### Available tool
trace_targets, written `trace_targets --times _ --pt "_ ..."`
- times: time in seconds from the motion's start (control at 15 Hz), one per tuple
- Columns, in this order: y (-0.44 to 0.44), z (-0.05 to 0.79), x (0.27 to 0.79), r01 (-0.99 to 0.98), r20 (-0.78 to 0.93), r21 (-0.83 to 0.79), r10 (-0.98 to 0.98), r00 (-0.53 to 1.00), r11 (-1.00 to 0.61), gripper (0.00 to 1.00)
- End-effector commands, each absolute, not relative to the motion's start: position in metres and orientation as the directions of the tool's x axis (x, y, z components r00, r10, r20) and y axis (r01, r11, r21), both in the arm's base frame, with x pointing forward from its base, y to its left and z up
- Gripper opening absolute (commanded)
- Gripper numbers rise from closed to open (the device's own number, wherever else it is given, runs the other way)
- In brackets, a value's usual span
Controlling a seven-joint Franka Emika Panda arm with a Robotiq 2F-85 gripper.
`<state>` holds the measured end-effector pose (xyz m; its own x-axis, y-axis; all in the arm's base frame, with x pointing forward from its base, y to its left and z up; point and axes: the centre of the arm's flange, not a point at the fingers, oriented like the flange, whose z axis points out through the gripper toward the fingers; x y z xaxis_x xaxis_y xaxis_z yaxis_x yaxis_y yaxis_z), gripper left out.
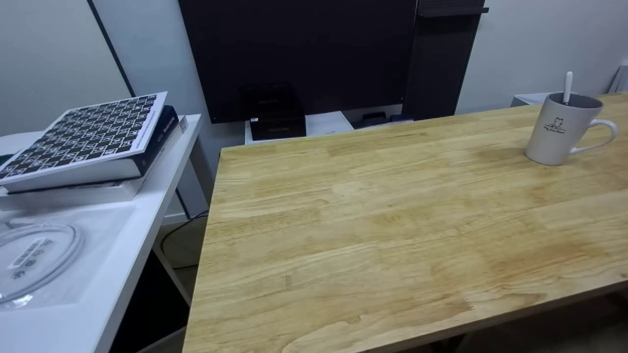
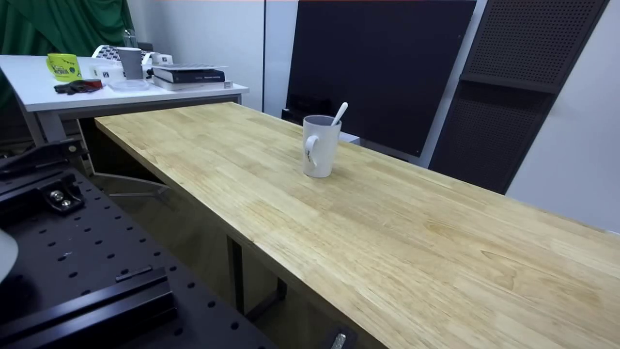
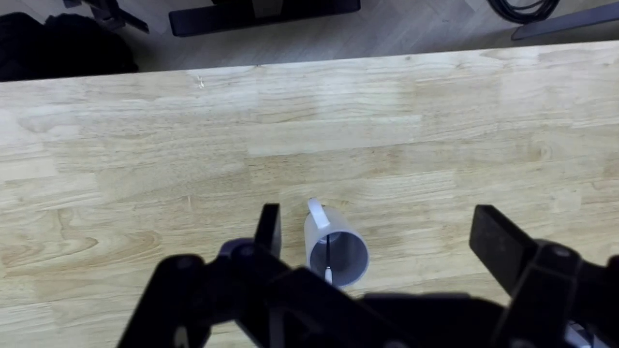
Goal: Pick up the spoon from the cup and put it on the table
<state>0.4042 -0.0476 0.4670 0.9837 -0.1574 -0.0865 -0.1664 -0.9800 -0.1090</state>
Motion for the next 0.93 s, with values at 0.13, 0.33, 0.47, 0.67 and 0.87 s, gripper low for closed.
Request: trace_targets --times 0.13,0.33,0.47,0.67,0.87 --pt "-0.073 0.439 0.521 -0.251 -0.168 -0.09 -0.233 0.958 -0.964 1.0" --pt "-0.083 0.413 0.569 -0.296 -0.205 -0.075 -0.275 0.939 -0.952 1.0" --pt "-0.089 0.394 0.596 -0.316 -0.23 -0.074 -0.293 0.928 -0.946 1.0" --pt "-0.094 0.367 0.628 -0.344 -0.254 -0.074 -0.316 0.914 -0.936 1.0" --pt "-0.094 0.34 0.647 -0.358 -0.273 -0.088 -0.323 0.906 -0.93 1.0"
